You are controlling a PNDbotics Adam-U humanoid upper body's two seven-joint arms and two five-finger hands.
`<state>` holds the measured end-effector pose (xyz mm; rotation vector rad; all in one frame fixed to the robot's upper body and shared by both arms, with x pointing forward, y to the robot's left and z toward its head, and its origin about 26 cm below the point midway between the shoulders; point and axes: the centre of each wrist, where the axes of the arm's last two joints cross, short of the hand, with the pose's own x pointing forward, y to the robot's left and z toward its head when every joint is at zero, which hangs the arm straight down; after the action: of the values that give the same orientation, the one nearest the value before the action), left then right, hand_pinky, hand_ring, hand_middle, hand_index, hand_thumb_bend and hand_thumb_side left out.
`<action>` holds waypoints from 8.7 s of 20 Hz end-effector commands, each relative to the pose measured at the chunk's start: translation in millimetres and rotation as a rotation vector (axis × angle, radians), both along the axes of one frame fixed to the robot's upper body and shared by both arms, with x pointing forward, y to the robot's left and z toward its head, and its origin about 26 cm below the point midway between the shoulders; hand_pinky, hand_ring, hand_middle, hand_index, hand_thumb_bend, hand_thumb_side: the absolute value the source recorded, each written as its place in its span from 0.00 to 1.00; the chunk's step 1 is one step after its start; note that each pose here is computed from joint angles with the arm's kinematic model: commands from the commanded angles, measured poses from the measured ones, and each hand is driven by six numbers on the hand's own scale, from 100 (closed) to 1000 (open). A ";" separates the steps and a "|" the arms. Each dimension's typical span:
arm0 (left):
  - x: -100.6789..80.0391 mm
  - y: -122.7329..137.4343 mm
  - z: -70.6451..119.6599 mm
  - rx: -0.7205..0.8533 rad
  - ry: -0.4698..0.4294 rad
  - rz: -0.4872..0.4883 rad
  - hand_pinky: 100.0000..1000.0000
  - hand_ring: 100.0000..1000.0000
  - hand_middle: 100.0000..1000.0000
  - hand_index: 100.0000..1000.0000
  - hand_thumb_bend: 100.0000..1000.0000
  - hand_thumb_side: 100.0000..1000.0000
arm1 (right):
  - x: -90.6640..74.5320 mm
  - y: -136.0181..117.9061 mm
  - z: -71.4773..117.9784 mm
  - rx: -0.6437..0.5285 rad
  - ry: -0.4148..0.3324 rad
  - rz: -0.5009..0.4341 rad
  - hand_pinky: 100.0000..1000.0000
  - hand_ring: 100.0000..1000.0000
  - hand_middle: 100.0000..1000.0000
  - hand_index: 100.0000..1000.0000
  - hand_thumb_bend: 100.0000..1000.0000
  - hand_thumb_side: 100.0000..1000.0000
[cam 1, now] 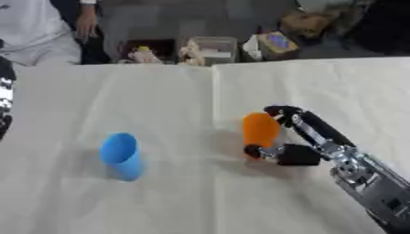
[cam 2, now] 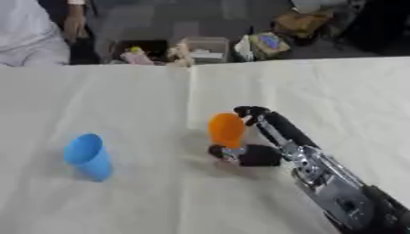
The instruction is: Pour the contents of one cup into another cup.
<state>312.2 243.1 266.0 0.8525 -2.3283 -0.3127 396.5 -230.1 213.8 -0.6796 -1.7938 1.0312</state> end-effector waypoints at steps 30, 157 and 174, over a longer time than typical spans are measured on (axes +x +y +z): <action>-3.7 -2.8 10.8 0.013 -0.033 -0.035 0.58 0.76 0.81 0.93 0.00 0.89 | 13.8 3.7 3.3 -0.022 -0.037 0.016 0.82 0.79 0.82 0.94 0.66 0.65; -0.5 -20.0 21.3 0.328 0.093 0.131 0.69 0.84 0.86 0.98 0.29 0.89 | -95.4 5.3 107.1 0.351 -0.156 0.029 0.47 0.45 0.46 0.58 0.00 0.34; 11.3 -5.7 8.4 0.421 0.367 0.034 0.82 0.93 0.97 1.00 0.78 0.95 | -95.8 1.1 107.5 0.363 -0.147 0.011 0.46 0.44 0.45 0.57 0.00 0.35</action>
<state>325.3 231.3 267.2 0.9120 -1.9269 -0.8914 306.1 -225.3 310.4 -0.5053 -2.0133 0.6426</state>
